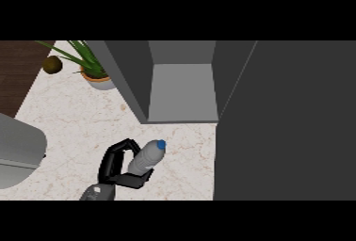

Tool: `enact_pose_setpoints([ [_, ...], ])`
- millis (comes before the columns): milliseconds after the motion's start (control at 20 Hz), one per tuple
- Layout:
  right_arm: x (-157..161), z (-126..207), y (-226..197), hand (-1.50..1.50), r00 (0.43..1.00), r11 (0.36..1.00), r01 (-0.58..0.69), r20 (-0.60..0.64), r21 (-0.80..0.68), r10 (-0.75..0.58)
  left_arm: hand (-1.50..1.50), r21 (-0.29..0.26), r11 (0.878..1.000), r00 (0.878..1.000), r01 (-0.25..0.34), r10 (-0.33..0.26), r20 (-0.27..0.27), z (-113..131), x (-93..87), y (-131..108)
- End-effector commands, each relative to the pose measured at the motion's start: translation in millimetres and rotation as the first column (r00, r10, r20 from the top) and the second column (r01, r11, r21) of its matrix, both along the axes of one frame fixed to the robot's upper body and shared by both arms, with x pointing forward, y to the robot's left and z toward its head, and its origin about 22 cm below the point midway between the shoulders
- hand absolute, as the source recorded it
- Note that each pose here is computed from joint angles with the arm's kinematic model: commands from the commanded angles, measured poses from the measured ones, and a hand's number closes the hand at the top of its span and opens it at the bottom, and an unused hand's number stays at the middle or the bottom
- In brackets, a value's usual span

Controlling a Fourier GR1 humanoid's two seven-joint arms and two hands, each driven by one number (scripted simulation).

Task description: Pick up the bottled water, place it into the cabinet and close the cabinet

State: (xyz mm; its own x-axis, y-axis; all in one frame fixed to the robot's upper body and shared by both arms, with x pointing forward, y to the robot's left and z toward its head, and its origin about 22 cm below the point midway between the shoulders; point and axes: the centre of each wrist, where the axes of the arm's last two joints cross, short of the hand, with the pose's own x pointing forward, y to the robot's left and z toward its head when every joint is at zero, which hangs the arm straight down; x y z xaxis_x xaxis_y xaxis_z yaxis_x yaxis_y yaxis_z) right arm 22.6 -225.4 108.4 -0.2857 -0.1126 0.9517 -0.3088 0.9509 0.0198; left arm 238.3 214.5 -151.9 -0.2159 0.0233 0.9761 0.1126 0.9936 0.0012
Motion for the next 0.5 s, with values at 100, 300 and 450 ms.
enact_pose_setpoints([
  [100,-1.7,33.0,1.5,-1.50,0.999,1.000,-0.003,0.033,0.008,0.003,1.50,-0.054,0.998,0.999,0.045,-0.044,0.003,35.0,19.2,-35.3],
  [300,8.2,36.4,-7.7,-1.50,0.998,1.000,-0.009,0.056,0.010,0.008,1.50,-0.053,0.998,1.000,0.024,-0.024,0.000,63.6,41.0,-75.1],
  [450,4.8,16.5,-5.6,-1.50,0.999,1.000,-0.001,0.039,0.025,0.000,1.50,-0.017,1.000,0.999,0.009,-0.010,-0.047,68.4,36.4,-92.9],
])
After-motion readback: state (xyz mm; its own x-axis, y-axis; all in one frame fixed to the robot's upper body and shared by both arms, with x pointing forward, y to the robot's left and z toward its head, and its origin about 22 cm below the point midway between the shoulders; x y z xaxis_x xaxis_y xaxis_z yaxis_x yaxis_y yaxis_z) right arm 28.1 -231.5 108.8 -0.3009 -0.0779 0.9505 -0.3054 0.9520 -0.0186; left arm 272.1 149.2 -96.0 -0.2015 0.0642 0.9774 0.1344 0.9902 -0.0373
